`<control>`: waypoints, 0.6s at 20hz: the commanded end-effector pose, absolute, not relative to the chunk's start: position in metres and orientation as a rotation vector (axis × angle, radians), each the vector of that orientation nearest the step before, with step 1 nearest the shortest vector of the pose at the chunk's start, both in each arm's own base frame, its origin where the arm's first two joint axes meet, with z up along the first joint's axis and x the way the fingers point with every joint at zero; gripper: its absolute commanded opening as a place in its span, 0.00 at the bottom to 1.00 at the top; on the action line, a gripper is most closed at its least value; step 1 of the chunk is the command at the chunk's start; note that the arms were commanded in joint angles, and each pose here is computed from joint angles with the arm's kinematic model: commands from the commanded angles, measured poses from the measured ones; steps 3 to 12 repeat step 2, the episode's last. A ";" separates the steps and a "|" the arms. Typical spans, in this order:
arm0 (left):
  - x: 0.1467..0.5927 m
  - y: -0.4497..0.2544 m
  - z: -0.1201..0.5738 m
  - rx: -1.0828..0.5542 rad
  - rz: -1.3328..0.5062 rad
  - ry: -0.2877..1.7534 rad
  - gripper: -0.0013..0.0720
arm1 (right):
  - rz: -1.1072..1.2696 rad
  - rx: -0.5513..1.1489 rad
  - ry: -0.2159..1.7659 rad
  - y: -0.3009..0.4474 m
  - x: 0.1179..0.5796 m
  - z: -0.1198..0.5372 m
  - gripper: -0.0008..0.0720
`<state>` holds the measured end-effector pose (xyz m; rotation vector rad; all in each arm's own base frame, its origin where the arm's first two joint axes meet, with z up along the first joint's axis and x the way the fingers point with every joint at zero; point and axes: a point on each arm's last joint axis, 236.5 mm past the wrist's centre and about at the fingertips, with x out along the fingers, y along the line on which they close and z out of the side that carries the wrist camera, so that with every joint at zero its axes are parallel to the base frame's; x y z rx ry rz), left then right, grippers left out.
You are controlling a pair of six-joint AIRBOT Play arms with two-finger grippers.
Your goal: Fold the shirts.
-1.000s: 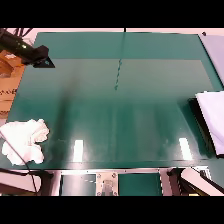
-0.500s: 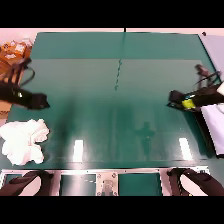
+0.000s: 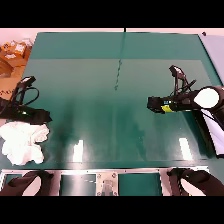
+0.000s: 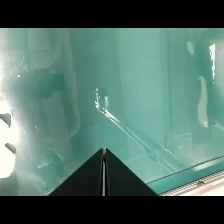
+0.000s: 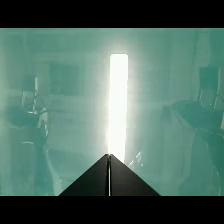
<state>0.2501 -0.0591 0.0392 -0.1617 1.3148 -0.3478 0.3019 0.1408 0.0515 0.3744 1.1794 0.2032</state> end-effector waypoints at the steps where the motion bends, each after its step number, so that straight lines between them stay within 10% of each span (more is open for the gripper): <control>1: 0.249 -0.059 0.038 -0.163 -0.347 1.314 0.05 | 0.213 0.375 1.172 0.145 0.302 0.053 0.03; 12: 0.249 -0.059 0.038 -0.162 -0.347 1.314 0.05 | 0.213 0.375 1.172 0.145 0.302 0.053 0.03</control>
